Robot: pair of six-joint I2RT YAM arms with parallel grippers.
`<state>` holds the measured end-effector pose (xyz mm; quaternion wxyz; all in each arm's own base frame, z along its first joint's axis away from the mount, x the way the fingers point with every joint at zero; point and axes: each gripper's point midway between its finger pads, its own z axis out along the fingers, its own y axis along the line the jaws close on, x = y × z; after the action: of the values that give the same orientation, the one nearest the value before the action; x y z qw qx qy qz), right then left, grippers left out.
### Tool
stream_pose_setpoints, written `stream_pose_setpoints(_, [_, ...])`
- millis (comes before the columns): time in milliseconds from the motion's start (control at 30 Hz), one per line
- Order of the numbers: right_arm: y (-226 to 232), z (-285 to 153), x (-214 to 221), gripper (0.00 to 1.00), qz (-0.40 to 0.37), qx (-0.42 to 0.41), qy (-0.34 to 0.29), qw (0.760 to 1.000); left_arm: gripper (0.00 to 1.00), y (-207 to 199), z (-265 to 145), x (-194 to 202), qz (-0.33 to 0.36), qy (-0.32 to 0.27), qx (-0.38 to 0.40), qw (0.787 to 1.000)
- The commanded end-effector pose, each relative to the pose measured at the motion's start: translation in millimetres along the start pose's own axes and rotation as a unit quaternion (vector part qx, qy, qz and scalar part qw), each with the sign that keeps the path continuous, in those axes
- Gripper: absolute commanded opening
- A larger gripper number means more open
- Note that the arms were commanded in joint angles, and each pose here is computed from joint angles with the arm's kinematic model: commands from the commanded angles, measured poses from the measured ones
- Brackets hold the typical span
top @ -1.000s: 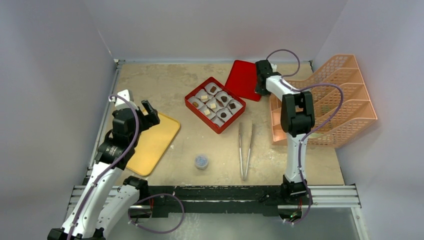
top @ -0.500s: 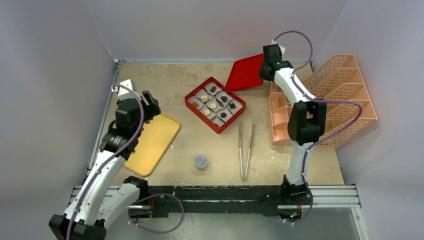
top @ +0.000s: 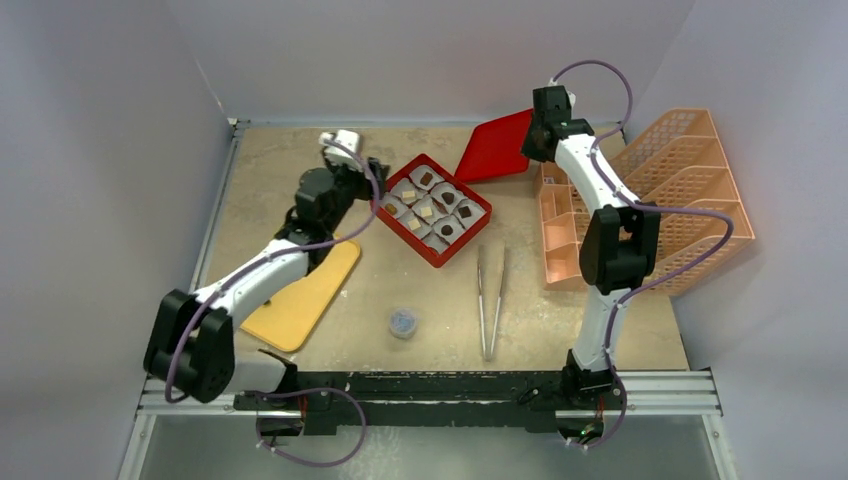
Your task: Pack the chocolate
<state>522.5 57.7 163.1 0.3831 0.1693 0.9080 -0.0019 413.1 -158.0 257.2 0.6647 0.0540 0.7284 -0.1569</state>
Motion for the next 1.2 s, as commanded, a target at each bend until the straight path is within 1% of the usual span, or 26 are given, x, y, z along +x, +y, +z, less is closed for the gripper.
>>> stream_pose_setpoints(0, [19, -41, -36, 0.00, 0.018, -0.051, -0.037, 0.998, 0.64, -82, 22, -38, 0.145, -0.138, 0.130, 0.971])
stream_pose_setpoints(33, [19, -42, -36, 0.00, 0.017, -0.052, -0.036, 0.998, 0.64, -95, 23, -40, 0.161, -0.157, 0.143, 0.964])
stream_pose_setpoints(167, [19, -46, -35, 0.00, 0.019, -0.054, -0.031, 0.998, 0.66, -148, 41, -10, 0.258, -0.184, 0.186, 0.930])
stream_pose_setpoints(200, [19, -47, -34, 0.00, 0.019, -0.056, -0.030, 0.998, 0.66, -154, 48, -4, 0.266, -0.187, 0.186, 0.927])
stream_pose_setpoints(333, [21, -49, -28, 0.00, 0.022, -0.064, -0.020, 0.998, 0.67, -173, 66, 9, 0.250, -0.220, 0.196, 0.922])
stream_pose_setpoints(533, [23, -53, -21, 0.00, 0.021, -0.076, -0.011, 0.997, 0.69, -193, 88, 41, 0.290, -0.221, 0.212, 0.907])
stream_pose_setpoints(667, [21, -52, -15, 0.00, 0.018, -0.075, -0.004, 0.997, 0.70, -218, 97, 61, 0.355, -0.214, 0.234, 0.880])
stream_pose_setpoints(733, [21, -53, -13, 0.00, 0.017, -0.077, -0.001, 0.997, 0.70, -231, 102, 72, 0.376, -0.210, 0.244, 0.869])
stream_pose_setpoints(900, [21, -57, -13, 0.00, 0.018, -0.081, -0.003, 0.997, 0.70, -256, 115, 79, 0.391, -0.223, 0.255, 0.856])
stream_pose_setpoints(1033, [18, -58, -15, 0.00, 0.018, -0.074, -0.008, 0.997, 0.70, -271, 125, 100, 0.421, -0.207, 0.274, 0.840])
stream_pose_setpoints(1100, [19, -59, -9, 0.00, 0.013, -0.078, 0.002, 0.997, 0.70, -271, 126, 103, 0.414, -0.209, 0.264, 0.846])
stream_pose_setpoints(1167, [17, -58, -9, 0.00, 0.005, -0.077, -0.001, 0.997, 0.70, -261, 123, 95, 0.379, -0.221, 0.228, 0.869])
